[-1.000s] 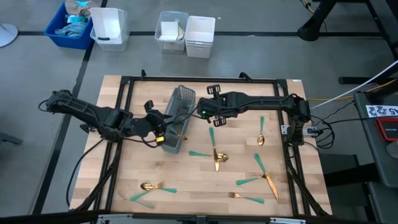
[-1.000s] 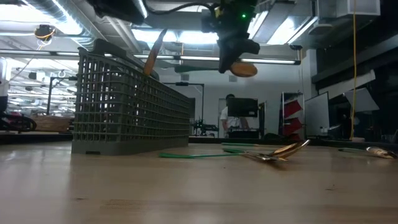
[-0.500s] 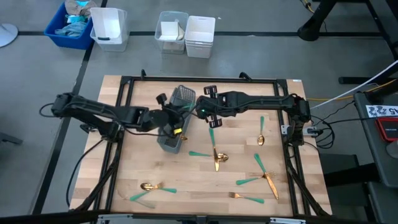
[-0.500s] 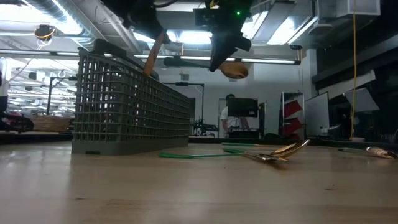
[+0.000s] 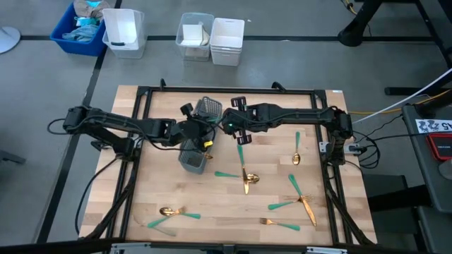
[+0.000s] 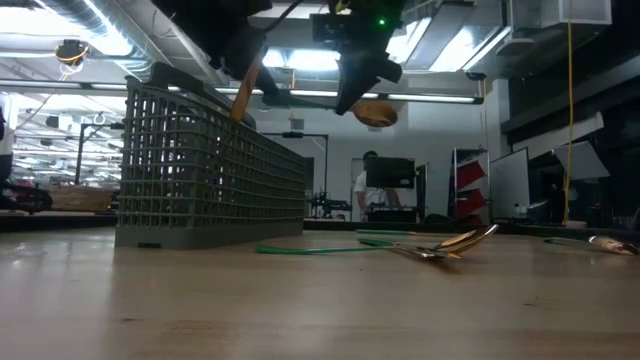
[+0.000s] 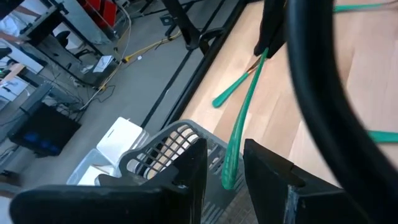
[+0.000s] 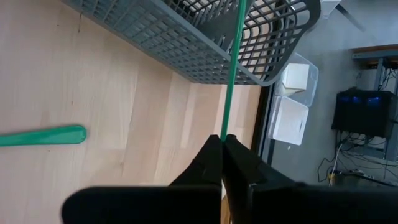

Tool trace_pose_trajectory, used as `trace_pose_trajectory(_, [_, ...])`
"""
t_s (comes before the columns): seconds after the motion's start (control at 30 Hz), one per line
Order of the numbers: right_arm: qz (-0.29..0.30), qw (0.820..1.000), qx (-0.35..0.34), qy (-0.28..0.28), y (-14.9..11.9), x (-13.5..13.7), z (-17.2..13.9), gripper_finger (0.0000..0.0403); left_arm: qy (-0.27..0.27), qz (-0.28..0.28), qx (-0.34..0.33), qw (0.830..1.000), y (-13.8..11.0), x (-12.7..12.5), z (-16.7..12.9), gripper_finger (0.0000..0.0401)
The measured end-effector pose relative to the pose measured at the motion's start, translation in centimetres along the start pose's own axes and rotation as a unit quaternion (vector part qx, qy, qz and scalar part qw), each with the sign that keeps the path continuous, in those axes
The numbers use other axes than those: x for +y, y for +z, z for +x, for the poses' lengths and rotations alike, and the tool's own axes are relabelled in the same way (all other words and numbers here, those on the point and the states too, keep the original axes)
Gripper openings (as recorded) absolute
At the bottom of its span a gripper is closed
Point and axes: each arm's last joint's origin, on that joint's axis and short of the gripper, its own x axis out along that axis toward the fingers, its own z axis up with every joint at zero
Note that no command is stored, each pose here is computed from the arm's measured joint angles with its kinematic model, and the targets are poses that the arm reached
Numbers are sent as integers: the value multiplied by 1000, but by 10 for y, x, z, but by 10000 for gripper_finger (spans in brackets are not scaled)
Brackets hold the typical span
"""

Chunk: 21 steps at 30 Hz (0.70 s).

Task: Sort silverware
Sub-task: Put the green spoon into the gray silverware rack

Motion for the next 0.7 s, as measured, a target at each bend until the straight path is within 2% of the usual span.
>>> trace_pose_trajectory(0.43, [13,999,-33,-9,7,-7,-7,3,-26,5,9,1000,-2,-4,6,95])
trace_pose_trajectory(0.7, [32,993,-112,37,20,-19,-28,3,-34,7,11,999,-3,-8,9,95])
